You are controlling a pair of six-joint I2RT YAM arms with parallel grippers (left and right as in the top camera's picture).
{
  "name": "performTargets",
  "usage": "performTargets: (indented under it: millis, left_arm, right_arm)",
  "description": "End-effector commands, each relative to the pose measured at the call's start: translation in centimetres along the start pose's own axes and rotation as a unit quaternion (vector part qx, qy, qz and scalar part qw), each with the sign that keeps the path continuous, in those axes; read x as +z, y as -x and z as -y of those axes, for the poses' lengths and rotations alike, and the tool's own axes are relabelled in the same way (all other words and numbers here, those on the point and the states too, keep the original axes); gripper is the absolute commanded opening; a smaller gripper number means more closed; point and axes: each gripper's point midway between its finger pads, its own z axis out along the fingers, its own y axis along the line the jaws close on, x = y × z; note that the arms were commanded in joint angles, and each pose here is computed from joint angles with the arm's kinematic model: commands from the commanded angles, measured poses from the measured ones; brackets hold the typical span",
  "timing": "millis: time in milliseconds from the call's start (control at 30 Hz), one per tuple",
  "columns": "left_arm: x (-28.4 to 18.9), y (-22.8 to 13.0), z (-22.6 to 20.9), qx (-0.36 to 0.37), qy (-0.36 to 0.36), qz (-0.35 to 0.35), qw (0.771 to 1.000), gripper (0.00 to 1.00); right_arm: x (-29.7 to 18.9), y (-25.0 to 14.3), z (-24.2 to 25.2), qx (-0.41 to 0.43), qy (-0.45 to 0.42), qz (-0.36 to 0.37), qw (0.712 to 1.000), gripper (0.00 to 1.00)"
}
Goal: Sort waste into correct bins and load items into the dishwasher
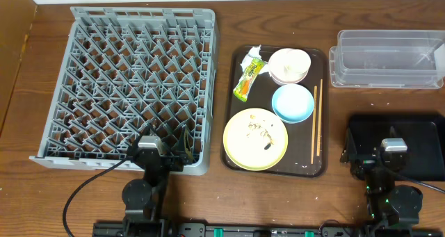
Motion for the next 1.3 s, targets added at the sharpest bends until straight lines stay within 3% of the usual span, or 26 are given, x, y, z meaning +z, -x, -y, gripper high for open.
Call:
performTargets:
  millis: [0, 800, 933, 1067, 1133, 1267]
  left_arm:
    - [0.1, -1.7, 0.0, 0.0, -0.004, -0.028, 1.0, 1.0]
    - [0.1, -1.6, 0.1, -0.004, -0.006, -0.026, 1.0, 1.0]
    - [-0.4, 0.6, 4.1, -0.112, -0.12, 0.0, 0.986, 1.0]
    - [-2.4, 3.6, 8.5, -0.227, -0.259, 0.006, 0.939, 1.0]
    - [-2.7, 4.7, 8.8, -0.246, -0.273, 0.019, 0.93, 1.0]
    - [-4.8, 9.3, 9.7, -0.219, -0.318, 0.115, 0.915, 1.0]
  right_arm:
    - [0.0, -0.1, 0.1, -0.005, -0.003, 0.0, 1.0, 0.99]
    - [0.0, -0.1, 0.1, -0.005, -0.003, 0.0, 1.0, 0.99]
    - [0.0, -0.1, 0.1, -0.005, -0.003, 0.0, 1.0, 0.99]
    - [0.0, 0.0, 0.1, -0.005, -0.003, 0.0, 1.0, 0.99]
    - [0.0, 0.0, 0.1, -0.005, -0.003, 0.0, 1.0, 0.99]
    - [0.0, -0.1, 0.1, -0.005, -0.003, 0.0, 1.0, 0.99]
